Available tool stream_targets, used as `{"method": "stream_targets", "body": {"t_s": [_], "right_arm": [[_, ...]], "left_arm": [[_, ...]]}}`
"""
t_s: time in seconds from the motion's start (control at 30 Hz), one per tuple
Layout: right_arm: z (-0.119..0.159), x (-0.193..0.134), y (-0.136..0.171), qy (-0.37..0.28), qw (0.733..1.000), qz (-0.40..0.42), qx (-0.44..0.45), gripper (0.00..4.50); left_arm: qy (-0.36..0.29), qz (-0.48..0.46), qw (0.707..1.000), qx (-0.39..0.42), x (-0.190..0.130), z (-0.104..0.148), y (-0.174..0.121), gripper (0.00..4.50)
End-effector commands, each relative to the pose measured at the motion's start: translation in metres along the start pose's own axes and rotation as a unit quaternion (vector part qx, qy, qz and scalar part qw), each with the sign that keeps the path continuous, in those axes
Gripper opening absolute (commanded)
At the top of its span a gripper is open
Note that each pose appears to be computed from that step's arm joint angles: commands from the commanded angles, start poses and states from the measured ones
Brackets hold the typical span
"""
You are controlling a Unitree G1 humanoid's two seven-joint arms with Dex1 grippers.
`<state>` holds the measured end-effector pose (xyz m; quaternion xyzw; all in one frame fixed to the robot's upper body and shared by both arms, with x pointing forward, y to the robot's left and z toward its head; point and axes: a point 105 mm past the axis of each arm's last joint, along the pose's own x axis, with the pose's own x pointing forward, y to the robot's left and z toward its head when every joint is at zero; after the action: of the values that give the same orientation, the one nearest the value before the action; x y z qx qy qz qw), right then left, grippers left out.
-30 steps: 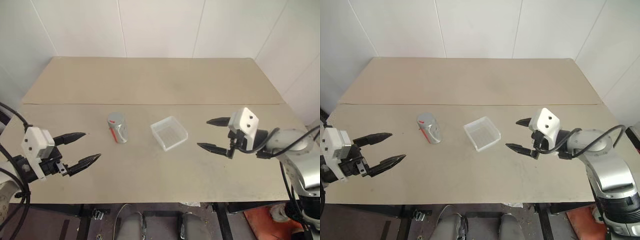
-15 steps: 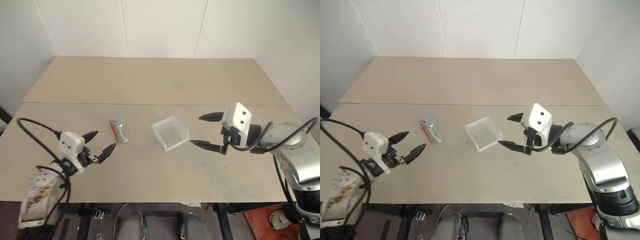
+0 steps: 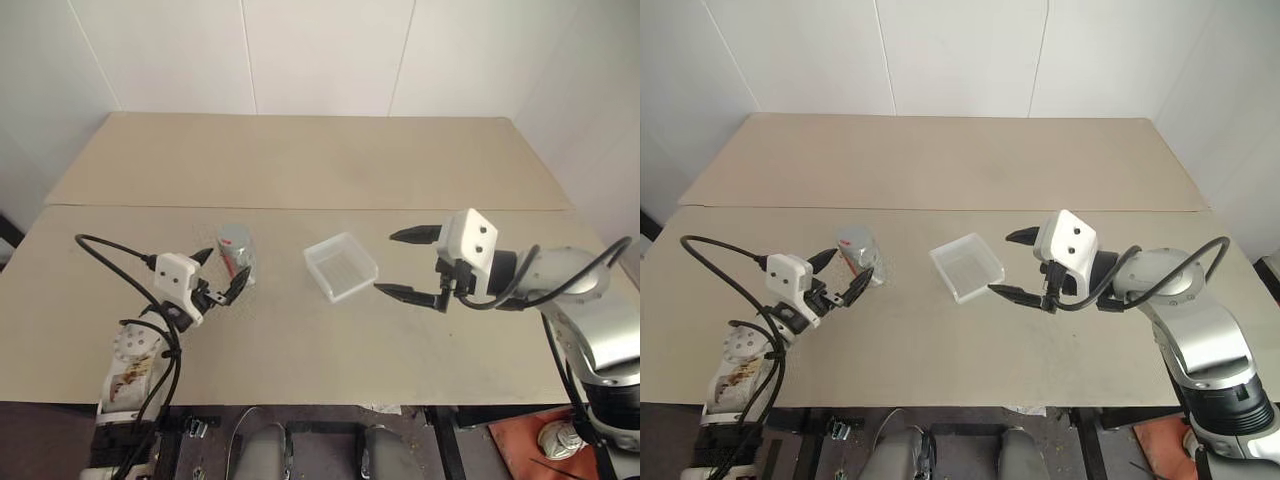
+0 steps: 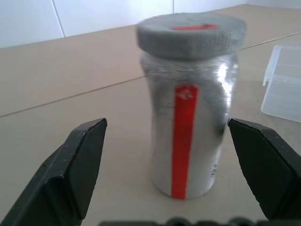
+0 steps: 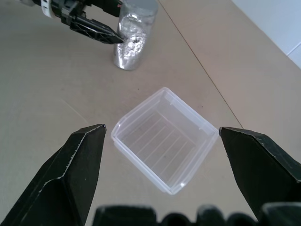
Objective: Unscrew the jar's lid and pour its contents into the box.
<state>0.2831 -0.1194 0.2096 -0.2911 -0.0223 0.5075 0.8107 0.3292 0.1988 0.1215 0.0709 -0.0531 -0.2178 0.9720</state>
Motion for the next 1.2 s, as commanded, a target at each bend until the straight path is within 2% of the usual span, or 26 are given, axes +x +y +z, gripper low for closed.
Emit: {"method": "stream_targets", "body": {"t_s": [0.03, 0.37, 0.47, 0.63, 0.67, 0.73, 0.83, 0.9, 1.07, 1.2], "right_arm": [[0.013, -0.008, -0.005, -0.013, 0.999, -0.02, -0.026, 4.5], [0.015, -0.009, -0.005, -0.012, 0.999, -0.025, -0.031, 4.5], [0.015, -0.009, -0.005, -0.012, 0.999, -0.024, -0.032, 4.5], [0.016, -0.008, -0.004, -0.012, 0.999, -0.027, -0.032, 4.5], [0.017, -0.008, -0.003, -0.012, 0.999, -0.028, -0.031, 4.5], [0.02, -0.007, -0.002, -0.017, 0.999, -0.028, -0.03, 4.5], [0.029, -0.001, 0.0, -0.036, 0.999, -0.023, -0.03, 4.5], [0.043, 0.009, 0.0, -0.069, 0.997, -0.008, -0.017, 4.5], [0.087, 0.041, -0.004, -0.158, 0.986, 0.048, 0.024, 4.5], [0.111, 0.067, -0.01, -0.174, 0.981, 0.07, 0.056, 4.5]], "left_arm": [[-0.03, 0.004, 0.999, 0.02, 0.009, 0.016, 0.001, 4.47], [-0.031, 0.005, 0.999, 0.021, 0.028, 0.017, -0.001, 4.47], [-0.034, 0.012, 0.999, 0.028, 0.034, 0.018, 0.001, 3.84], [-0.033, 0.007, 0.999, 0.026, 0.037, 0.02, 0.0, 2.19], [-0.032, 0.007, 0.999, 0.028, 0.037, 0.021, -0.001, 1.96], [-0.032, -0.008, 0.999, 0.036, 0.035, 0.026, -0.004, 1.97], [-0.03, -0.078, 0.996, 0.037, 0.03, 0.046, -0.017, 1.97], [-0.037, -0.161, 0.986, 0.034, 0.025, 0.069, -0.028, 1.97], [-0.026, -0.346, 0.938, 0.016, 0.013, 0.107, -0.043, 1.97], [-0.03, -0.421, 0.906, 0.012, 0.018, 0.123, -0.05, 1.97]]}}
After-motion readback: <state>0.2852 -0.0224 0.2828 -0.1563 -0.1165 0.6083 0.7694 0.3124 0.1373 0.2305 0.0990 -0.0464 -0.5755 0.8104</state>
